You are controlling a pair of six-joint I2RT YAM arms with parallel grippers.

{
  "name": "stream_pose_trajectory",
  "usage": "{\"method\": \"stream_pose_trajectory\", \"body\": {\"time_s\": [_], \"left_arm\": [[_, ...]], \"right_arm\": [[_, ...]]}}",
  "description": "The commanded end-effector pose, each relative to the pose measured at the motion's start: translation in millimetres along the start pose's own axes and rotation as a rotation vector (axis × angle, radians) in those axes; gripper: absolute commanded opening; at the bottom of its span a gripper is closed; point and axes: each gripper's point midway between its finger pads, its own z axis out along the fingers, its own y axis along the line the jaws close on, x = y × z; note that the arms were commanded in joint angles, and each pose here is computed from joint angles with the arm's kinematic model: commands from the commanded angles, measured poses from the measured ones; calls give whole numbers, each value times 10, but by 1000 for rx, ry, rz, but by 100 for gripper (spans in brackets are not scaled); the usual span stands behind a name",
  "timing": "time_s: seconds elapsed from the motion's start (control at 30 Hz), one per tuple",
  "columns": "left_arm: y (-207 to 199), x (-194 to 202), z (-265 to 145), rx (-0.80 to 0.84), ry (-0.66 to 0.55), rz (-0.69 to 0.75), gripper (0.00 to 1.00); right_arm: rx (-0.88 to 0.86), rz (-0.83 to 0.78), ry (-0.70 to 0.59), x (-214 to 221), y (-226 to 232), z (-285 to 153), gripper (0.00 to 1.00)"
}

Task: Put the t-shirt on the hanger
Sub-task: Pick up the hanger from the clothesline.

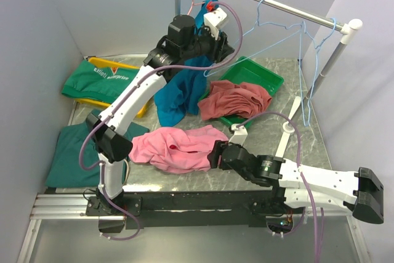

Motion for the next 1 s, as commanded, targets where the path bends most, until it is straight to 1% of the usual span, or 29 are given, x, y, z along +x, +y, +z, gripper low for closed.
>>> {"method": "stream_pose_trajectory", "body": {"time_s": [0.0,0.2,0.33,0.4,0.47,0.5,0.53,0.57,0.7,0.73,0.83,0.97], "left_arm": [[-44,-167,74,29,-73,-30,45],[-163,-62,200,41,-63,-36,41],[-199,-32,263,13,-58,-21,37],[-187,-36,263,-5,-62,-20,31],[-175,-95,248,-21,-83,-13,21],[-148,-101,243,-44,-87,-8,15],[-125,-121,234,-58,-94,-5,5],[-124,-215,199,-67,-121,3,1],[-111,-477,98,-93,-186,22,1],[-92,-540,64,-104,-196,56,1],[-117,-759,-44,-108,-239,71,1],[-157,-924,-168,-104,-278,83,1]], "right_arm": [[-13,22,-24,-1,6,-1,72],[-8,22,-30,-1,-27,-14,72],[-6,22,-28,10,-35,-9,72],[-4,22,-27,20,-43,-3,72],[-4,23,-25,27,-46,-2,72],[-3,22,-24,32,-50,0,72],[-2,22,-23,37,-55,1,72],[-3,24,-24,34,-53,-1,73],[-1,17,-23,36,-50,3,72],[-2,18,-22,39,-47,5,73],[4,14,-20,44,-47,18,73],[3,11,-18,45,-34,28,73]]}}
